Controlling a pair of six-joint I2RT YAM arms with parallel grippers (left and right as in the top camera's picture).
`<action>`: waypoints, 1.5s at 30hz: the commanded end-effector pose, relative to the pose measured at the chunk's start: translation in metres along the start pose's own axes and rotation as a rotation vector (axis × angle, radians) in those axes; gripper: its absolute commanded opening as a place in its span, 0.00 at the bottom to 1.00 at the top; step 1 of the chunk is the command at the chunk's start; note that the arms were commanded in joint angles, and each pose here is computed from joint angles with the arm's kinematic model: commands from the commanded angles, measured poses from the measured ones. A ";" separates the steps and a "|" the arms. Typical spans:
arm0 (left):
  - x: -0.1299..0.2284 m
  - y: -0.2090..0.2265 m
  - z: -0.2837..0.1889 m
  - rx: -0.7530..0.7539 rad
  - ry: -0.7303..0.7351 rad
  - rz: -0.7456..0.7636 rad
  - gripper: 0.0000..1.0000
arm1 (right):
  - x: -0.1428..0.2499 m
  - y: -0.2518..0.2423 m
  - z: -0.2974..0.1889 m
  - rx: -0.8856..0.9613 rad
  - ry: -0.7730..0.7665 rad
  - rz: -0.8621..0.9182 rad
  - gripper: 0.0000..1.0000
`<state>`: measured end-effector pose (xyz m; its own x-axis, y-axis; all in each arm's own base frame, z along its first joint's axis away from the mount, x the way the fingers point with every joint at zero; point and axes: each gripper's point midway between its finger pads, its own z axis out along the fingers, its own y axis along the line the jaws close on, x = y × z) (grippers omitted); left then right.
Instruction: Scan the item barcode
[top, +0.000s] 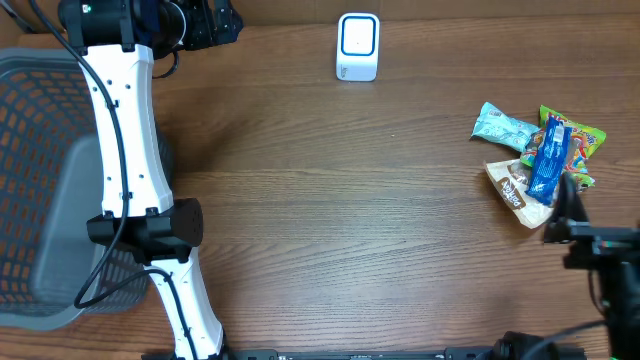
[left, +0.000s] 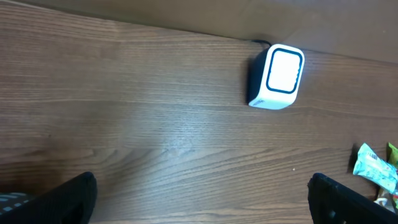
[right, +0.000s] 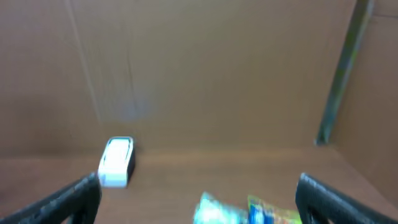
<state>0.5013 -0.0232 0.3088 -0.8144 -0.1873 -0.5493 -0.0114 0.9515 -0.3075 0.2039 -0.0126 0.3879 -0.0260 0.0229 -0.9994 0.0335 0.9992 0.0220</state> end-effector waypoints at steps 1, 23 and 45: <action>-0.005 -0.006 -0.011 0.013 -0.030 0.005 1.00 | 0.051 0.006 0.011 -0.051 -0.029 -0.010 1.00; -0.005 -0.006 -0.011 0.013 -0.030 0.005 1.00 | 0.212 0.047 0.042 -0.266 -0.021 -0.005 1.00; -0.005 -0.006 -0.010 0.013 -0.030 0.006 1.00 | 0.212 0.053 0.041 -0.292 -0.021 -0.006 1.00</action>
<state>0.5013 -0.0231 0.3088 -0.8141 -0.1876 -0.5495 -0.0118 0.9515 -0.3074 0.2413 0.0422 0.1768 -0.0102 0.0170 -0.9998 -0.2480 0.9686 0.0190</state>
